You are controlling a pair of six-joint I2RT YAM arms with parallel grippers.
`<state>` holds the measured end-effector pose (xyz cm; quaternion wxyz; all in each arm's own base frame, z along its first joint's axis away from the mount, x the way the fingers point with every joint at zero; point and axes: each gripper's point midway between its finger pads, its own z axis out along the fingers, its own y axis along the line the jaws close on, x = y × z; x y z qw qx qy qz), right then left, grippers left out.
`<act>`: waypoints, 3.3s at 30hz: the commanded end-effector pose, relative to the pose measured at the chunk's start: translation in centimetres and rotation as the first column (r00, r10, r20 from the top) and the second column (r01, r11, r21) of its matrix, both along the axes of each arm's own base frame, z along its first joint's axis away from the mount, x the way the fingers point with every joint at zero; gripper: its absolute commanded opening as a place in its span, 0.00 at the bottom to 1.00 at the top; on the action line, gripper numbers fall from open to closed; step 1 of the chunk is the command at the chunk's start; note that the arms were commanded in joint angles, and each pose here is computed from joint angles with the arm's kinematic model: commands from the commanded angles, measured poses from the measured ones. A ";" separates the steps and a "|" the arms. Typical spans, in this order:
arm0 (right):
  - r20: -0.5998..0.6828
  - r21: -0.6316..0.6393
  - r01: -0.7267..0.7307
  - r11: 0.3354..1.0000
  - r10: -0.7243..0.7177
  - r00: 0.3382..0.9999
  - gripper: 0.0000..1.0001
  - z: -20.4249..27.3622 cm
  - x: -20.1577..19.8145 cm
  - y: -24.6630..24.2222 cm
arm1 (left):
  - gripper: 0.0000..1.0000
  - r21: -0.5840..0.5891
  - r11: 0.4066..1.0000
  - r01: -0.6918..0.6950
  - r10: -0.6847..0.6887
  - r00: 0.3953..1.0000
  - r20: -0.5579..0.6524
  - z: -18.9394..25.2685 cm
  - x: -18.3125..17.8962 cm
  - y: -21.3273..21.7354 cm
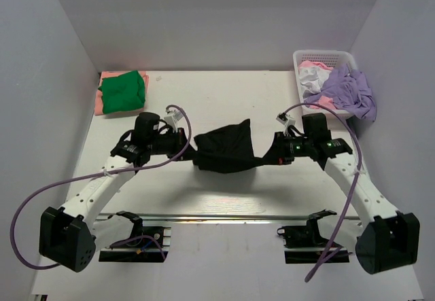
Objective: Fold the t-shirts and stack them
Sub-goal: Fold the long partially folded tshirt into a neat square, then smooth out wrinkles on the folded tshirt
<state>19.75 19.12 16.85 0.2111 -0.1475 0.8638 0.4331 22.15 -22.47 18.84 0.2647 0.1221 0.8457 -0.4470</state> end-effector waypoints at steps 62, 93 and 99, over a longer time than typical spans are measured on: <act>0.066 0.176 0.087 0.980 -0.100 0.993 0.00 0.8 20.0 1.8 | 0.00 0.009 0.967 -0.253 0.249 0.959 0.134 -2.4 17.6 0.1; 0.154 0.083 0.092 0.992 -0.104 0.983 0.90 -2.8 26.0 4.0 | 1.00 -0.090 0.992 -0.094 0.113 0.965 0.236 -2.3 25.3 -4.3; 0.100 0.210 0.038 0.977 -0.060 0.993 0.90 -3.0 26.3 7.0 | 1.00 -0.096 0.995 -0.038 0.053 0.986 0.160 -6.3 26.0 -6.6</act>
